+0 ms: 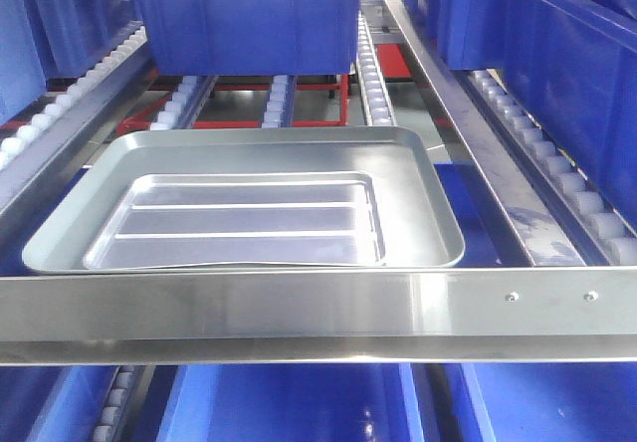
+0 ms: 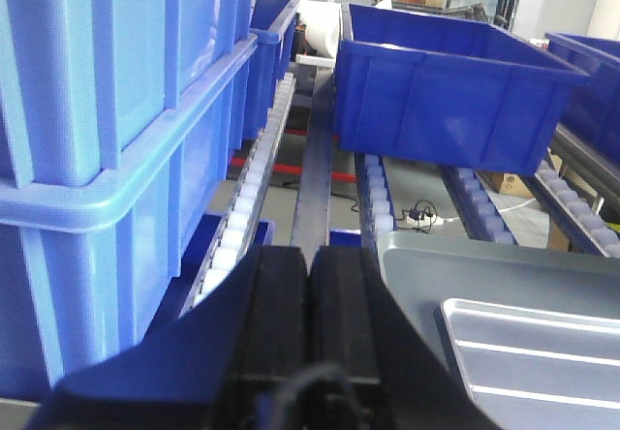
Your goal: Grab silver tray and stack on right shelf
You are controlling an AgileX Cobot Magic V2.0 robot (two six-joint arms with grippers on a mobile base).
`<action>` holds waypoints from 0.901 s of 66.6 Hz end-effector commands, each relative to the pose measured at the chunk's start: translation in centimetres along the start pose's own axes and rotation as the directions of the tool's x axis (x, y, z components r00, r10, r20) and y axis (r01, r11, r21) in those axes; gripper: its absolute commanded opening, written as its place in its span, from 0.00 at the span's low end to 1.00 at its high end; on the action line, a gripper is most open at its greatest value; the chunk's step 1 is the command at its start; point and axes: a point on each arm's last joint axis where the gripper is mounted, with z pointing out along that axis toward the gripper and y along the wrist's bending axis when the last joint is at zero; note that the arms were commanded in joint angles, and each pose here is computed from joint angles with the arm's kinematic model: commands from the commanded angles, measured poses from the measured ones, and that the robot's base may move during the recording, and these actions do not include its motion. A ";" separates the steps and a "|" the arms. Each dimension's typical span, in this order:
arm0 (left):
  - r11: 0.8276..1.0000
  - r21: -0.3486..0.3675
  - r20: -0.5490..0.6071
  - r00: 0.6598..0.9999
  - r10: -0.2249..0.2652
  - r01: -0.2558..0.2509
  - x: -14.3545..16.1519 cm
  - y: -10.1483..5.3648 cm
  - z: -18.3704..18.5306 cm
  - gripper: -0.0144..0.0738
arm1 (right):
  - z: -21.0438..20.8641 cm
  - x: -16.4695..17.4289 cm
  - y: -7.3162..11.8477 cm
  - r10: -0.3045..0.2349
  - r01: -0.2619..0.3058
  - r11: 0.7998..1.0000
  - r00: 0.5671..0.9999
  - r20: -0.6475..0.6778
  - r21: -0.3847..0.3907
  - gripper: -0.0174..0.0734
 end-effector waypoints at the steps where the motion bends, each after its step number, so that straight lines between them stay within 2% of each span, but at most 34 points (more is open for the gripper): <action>1: 1.000 0.008 0.057 0.998 -0.006 0.006 0.2 0.0 -0.1 0.06 | -0.2 -0.9 0.1 -0.012 0.013 1.000 0.994 0.106 -0.013 0.25; 16: 1.000 0.008 0.054 0.999 -0.005 0.005 0.2 0.0 -0.1 0.06 | -0.2 -0.9 0.1 -0.012 0.013 1.000 0.994 0.106 -0.013 0.25; 24: 0.999 0.012 0.040 0.998 0.048 -0.049 0.3 -0.1 -0.1 0.06 | -0.2 -0.9 0.1 -0.012 0.013 1.000 0.994 0.106 -0.013 0.25; 60: 0.999 0.011 0.038 0.999 0.036 -0.037 0.3 0.0 -0.1 0.06 | -0.2 -0.9 0.1 -0.012 0.013 1.000 0.994 0.106 -0.013 0.25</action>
